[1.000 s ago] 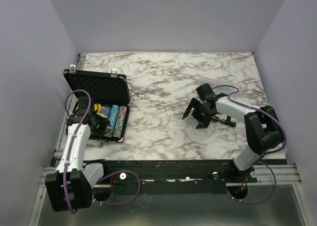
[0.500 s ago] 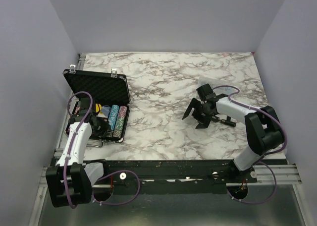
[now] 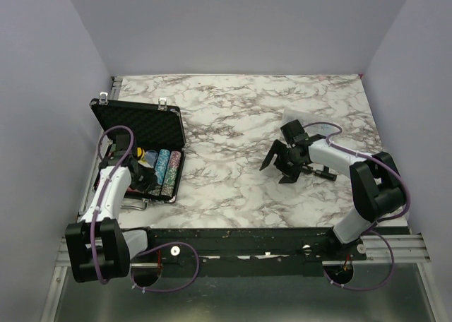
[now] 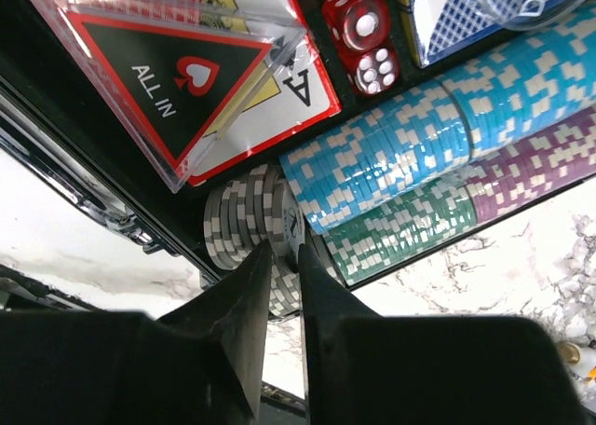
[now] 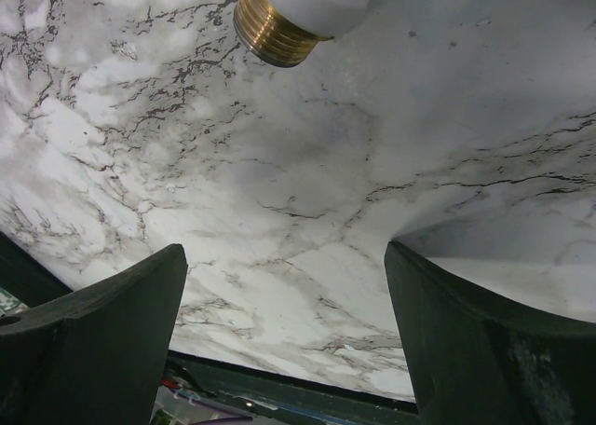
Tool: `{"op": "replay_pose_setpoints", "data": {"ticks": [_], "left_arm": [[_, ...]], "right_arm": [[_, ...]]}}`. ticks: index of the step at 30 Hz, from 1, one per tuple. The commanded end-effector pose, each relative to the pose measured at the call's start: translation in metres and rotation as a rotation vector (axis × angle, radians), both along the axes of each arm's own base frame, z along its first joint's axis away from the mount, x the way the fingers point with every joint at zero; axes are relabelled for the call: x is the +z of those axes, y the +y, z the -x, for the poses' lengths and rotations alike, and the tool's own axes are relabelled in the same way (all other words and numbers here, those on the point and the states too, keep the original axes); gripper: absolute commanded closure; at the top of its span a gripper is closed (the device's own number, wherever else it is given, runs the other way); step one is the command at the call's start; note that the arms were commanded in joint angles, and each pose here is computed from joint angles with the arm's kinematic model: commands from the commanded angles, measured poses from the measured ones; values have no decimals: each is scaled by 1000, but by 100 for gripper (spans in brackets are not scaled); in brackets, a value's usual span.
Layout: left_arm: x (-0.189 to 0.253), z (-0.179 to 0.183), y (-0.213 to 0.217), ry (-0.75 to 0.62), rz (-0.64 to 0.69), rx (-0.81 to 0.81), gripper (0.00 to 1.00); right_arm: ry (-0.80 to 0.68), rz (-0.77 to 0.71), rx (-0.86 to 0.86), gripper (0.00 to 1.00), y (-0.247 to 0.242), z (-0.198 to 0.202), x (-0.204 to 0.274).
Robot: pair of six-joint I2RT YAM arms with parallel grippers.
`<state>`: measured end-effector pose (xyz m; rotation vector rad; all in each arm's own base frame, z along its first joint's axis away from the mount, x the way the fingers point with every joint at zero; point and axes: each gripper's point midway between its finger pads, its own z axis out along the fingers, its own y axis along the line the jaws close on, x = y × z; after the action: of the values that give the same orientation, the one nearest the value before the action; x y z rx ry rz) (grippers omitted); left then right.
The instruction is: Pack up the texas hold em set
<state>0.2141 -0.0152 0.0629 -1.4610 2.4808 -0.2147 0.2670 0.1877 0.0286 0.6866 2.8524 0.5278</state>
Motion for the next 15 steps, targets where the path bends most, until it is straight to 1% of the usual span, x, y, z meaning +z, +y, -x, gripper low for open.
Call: {"op": "replay_pose_setpoints", "data": {"ticks": [1,4,5,8,9,10,12,15], "left_arm": [[20,-14,12,-104,-61,4,80],[22,-13,9,-113,-49,4,75],[23,-13,5,-116,-27,-2,74],[24,-13,2,-125,-12,-6,68],[23,-14,2,-127,-12,-8,68],[22,-16,2,-131,-13,-7,68],[19,-19,3,-130,-10,-6,74],[10,-20,2,-102,1,-3,79]], "right_arm": [[32,1,-4,11,-2,8,-12],[39,-4,2,11,0,7,-13],[39,-4,2,11,0,7,-14],[38,-2,5,11,0,6,-13],[36,-1,3,11,0,6,-13],[36,-1,3,11,0,6,-13],[40,-1,1,11,0,7,-14],[44,-2,-1,12,-1,9,-14]]}}
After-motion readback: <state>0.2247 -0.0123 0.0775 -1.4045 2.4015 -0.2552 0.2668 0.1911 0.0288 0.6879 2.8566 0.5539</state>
